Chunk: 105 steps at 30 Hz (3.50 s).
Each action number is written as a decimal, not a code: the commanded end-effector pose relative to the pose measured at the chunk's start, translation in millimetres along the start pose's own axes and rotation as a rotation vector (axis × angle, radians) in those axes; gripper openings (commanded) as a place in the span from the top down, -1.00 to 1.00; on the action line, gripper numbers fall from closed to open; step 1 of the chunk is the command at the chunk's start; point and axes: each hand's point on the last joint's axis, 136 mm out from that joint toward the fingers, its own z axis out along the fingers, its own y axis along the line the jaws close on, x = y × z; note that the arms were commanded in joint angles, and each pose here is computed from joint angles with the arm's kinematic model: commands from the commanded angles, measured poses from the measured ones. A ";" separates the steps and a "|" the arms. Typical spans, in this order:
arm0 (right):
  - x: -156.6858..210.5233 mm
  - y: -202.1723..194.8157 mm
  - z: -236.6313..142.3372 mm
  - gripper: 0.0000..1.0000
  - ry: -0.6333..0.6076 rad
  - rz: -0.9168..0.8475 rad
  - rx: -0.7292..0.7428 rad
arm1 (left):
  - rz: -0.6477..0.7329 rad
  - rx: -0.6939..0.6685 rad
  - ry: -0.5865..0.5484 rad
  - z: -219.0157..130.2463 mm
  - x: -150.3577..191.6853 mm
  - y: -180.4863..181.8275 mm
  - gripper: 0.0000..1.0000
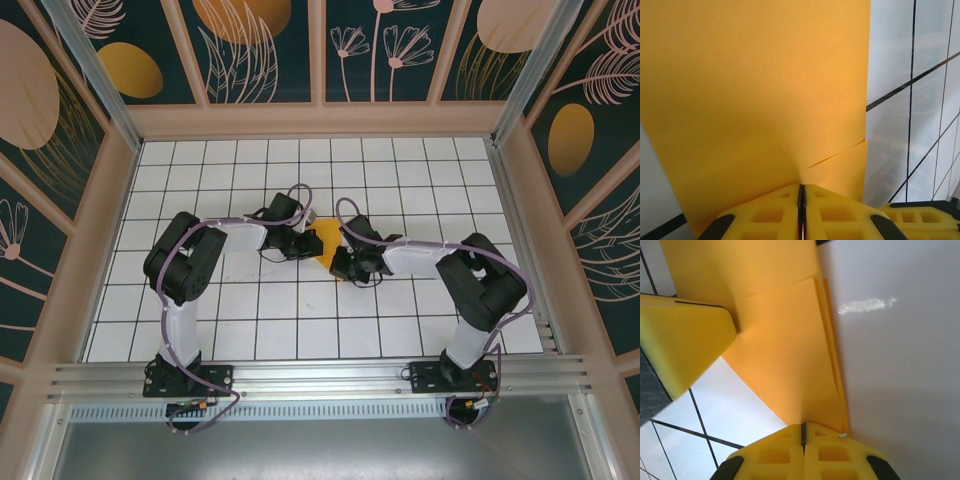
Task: Fold a paper plane with a square sheet of paper (fold left side to right side)
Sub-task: Third fold the triangle at the center of the table.
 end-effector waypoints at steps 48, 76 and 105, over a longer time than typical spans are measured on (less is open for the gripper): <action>8.1 -53.6 7.9 1.00 0.080 -0.020 0.136 | 0.011 -0.068 -0.063 -27.7 -11.8 -8.8 0.64; 14.3 -67.5 13.2 1.00 0.107 -0.022 0.176 | -0.020 -0.062 0.014 12.5 26.9 1.4 0.85; 19.1 -63.5 12.5 1.00 0.114 -0.039 0.134 | -0.105 -0.289 -0.135 -31.6 -33.3 95.7 0.85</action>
